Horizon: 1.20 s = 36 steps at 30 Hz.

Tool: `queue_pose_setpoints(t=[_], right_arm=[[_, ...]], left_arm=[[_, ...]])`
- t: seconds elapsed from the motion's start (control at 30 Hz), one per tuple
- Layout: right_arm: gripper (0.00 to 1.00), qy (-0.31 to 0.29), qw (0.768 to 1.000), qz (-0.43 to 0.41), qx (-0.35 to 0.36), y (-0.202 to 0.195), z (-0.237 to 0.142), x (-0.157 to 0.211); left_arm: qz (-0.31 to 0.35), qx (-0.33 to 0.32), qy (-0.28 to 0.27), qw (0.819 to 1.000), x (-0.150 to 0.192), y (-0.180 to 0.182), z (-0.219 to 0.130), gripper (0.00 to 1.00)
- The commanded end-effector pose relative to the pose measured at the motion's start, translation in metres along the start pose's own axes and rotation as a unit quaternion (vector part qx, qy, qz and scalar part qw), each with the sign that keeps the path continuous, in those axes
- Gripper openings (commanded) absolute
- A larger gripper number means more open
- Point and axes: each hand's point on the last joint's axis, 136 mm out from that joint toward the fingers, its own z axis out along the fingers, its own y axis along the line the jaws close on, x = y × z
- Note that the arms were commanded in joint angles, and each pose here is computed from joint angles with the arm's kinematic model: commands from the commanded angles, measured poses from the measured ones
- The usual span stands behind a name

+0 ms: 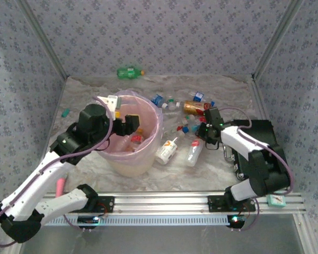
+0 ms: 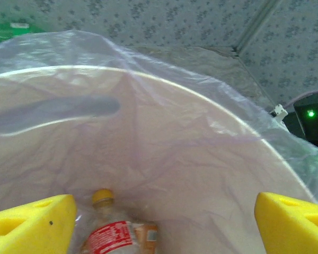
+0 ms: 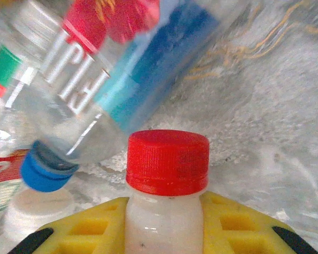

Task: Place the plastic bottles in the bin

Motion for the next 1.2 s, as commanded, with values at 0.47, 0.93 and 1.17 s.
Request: queue_pose_setpoints(t=[0.47,0.93,1.17], right_arm=[[0.24,-0.158,0.969,-0.097,-0.166,0.061,-0.186,-0.075],[0.23,-0.206,0.910,-0.175,-0.315,0.172,-0.279,-0.082],[0.22,-0.195,0.894,-0.189,-0.356,0.203,-0.287,-0.070]], left_arm=[[-0.049,0.227,0.041,0.972,-0.049,-0.102,0.007,0.93],[-0.031,0.321,0.085,0.943,-0.044,-0.169,0.044,0.87],[-0.016,0.343,0.099,0.934,-0.043,-0.197,0.060,0.82]])
